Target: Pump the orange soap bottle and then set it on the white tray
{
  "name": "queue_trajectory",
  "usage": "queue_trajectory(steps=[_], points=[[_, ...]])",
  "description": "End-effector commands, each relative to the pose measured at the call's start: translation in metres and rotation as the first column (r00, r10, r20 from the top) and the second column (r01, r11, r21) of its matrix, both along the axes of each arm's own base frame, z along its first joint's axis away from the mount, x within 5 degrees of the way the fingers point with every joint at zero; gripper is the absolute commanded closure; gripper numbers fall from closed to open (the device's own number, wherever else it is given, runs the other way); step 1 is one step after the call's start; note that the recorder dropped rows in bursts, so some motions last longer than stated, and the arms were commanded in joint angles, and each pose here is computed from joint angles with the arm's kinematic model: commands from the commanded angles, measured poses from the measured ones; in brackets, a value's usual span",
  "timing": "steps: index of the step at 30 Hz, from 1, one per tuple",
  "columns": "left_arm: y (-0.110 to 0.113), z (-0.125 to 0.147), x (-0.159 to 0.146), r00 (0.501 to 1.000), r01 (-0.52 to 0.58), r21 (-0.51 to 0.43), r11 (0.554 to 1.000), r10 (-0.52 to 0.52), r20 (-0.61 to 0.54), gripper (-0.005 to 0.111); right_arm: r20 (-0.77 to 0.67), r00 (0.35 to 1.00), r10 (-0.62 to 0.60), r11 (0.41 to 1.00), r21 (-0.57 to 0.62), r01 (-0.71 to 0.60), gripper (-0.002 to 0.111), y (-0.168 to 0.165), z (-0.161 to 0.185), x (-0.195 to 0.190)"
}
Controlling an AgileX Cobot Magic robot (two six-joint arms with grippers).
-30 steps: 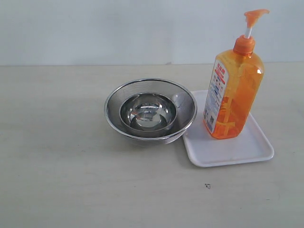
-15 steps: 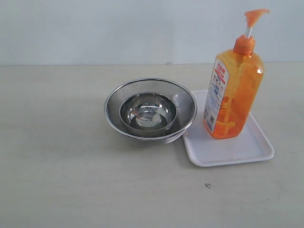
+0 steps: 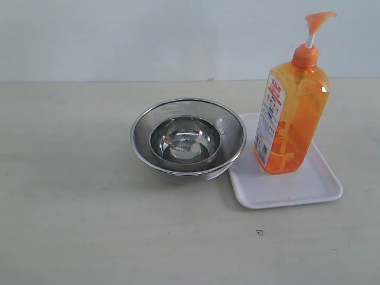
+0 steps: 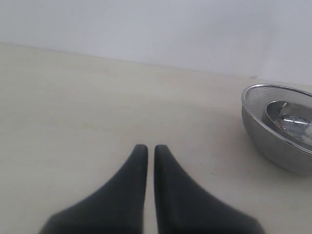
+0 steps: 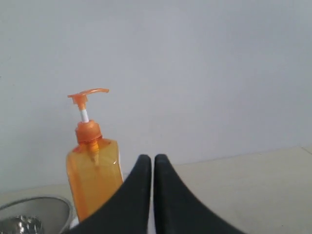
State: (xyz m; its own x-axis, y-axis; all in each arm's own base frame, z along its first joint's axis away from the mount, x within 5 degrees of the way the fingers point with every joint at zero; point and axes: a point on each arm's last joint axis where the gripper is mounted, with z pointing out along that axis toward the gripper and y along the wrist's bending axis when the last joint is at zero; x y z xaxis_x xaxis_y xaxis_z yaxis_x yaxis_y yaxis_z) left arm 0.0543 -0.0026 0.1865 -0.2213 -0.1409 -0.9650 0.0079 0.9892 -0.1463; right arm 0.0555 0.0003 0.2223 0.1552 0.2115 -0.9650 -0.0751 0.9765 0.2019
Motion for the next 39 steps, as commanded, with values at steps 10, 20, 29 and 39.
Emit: queue_trajectory(steps=[10, 20, 29, 39], points=[[0.000, -0.001, 0.000, 1.000, -0.001, 0.008, 1.000, 0.001, 0.003, 0.102, -0.355, 0.935, 0.013, 0.987, -0.144, -0.068, 0.108, 0.003, -0.035, -0.001], [0.000, -0.001, 0.000, 1.000, -0.001, 0.008, 1.000, 0.001, 0.003, 0.102, -0.400, 0.916, -0.001, 0.976, -0.201, -0.087, 0.108, 0.003, -0.040, -0.002], [0.000, -0.001, 0.000, 1.000, -0.001, 0.008, 1.000, 0.001, 0.003, 0.102, -0.412, 0.911, -0.003, 0.972, -0.217, -0.095, 0.108, 0.003, -0.041, -0.002], [0.000, -0.001, 0.000, 1.000, -0.001, 0.008, 1.000, 0.001, 0.003, 0.102, -0.414, 0.910, 0.008, 0.983, -0.163, -0.083, 0.108, 0.003, -0.041, -0.002]])
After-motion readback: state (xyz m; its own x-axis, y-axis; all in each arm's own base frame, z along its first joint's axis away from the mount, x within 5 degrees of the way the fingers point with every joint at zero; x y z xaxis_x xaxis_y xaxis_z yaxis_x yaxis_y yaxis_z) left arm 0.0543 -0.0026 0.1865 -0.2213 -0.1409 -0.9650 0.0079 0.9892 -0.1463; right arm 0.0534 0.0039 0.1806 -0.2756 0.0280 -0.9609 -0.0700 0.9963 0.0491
